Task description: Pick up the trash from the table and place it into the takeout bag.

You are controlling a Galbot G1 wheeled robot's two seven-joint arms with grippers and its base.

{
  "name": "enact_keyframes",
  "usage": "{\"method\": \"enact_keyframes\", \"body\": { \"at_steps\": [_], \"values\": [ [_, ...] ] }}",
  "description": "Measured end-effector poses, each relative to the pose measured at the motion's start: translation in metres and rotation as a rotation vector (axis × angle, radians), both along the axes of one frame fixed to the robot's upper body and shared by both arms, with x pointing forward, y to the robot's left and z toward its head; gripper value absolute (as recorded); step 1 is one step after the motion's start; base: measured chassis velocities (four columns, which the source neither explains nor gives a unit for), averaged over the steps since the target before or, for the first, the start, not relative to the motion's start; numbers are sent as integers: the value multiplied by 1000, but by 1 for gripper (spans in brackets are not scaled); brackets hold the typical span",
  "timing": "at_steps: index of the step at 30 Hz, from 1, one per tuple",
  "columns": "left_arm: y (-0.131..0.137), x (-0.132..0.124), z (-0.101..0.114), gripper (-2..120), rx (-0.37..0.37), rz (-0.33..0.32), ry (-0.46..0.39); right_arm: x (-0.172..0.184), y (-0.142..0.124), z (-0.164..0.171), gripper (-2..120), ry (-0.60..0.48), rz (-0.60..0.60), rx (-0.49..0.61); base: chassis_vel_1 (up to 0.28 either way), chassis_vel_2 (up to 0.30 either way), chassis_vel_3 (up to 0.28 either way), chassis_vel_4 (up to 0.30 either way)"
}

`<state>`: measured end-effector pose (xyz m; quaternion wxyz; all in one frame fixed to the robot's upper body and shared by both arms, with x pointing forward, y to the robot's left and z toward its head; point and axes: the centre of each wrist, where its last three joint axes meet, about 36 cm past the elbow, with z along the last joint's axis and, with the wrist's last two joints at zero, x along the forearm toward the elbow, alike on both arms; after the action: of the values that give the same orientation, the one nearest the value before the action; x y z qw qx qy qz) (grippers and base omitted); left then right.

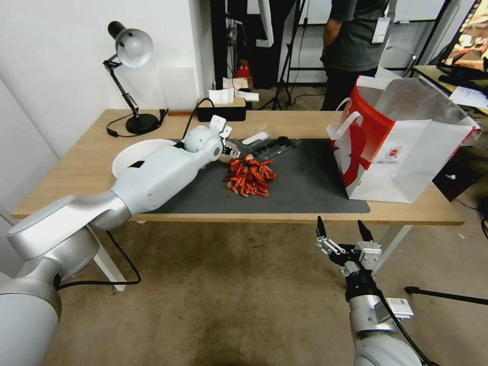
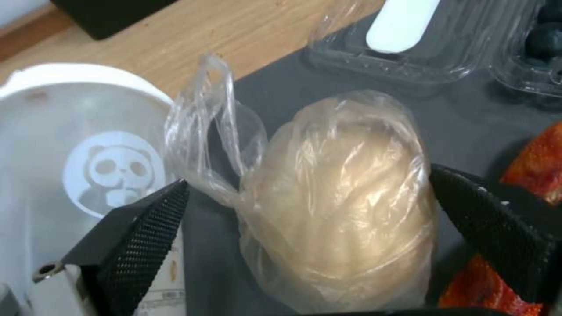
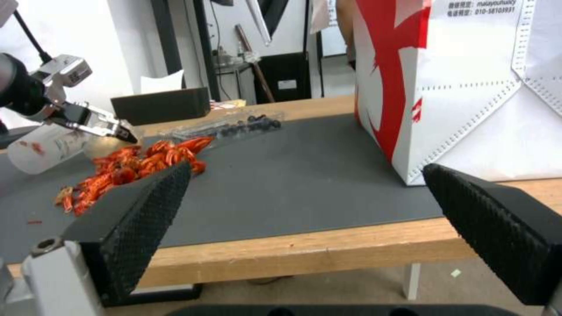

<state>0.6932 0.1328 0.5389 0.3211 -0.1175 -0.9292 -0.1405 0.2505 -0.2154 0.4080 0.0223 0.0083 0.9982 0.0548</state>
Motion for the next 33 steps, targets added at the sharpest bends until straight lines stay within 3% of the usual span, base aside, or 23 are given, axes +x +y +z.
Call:
{"method": "enact_keyframes", "body": {
  "at_steps": [12,29,33],
  "values": [
    [-2,-1,-6,99,-42,13,43,1,0,0,100,-2,-2,2,0,0,0,0],
    [-4,2,-7,37,-66,61,53,0,0,1,100,-3,-1,0,0,0,0,0],
    [-5,-3,1,25,-108,52,39,0,0,1,100,-3,0,1,0,0,0,0]
  ]
}}
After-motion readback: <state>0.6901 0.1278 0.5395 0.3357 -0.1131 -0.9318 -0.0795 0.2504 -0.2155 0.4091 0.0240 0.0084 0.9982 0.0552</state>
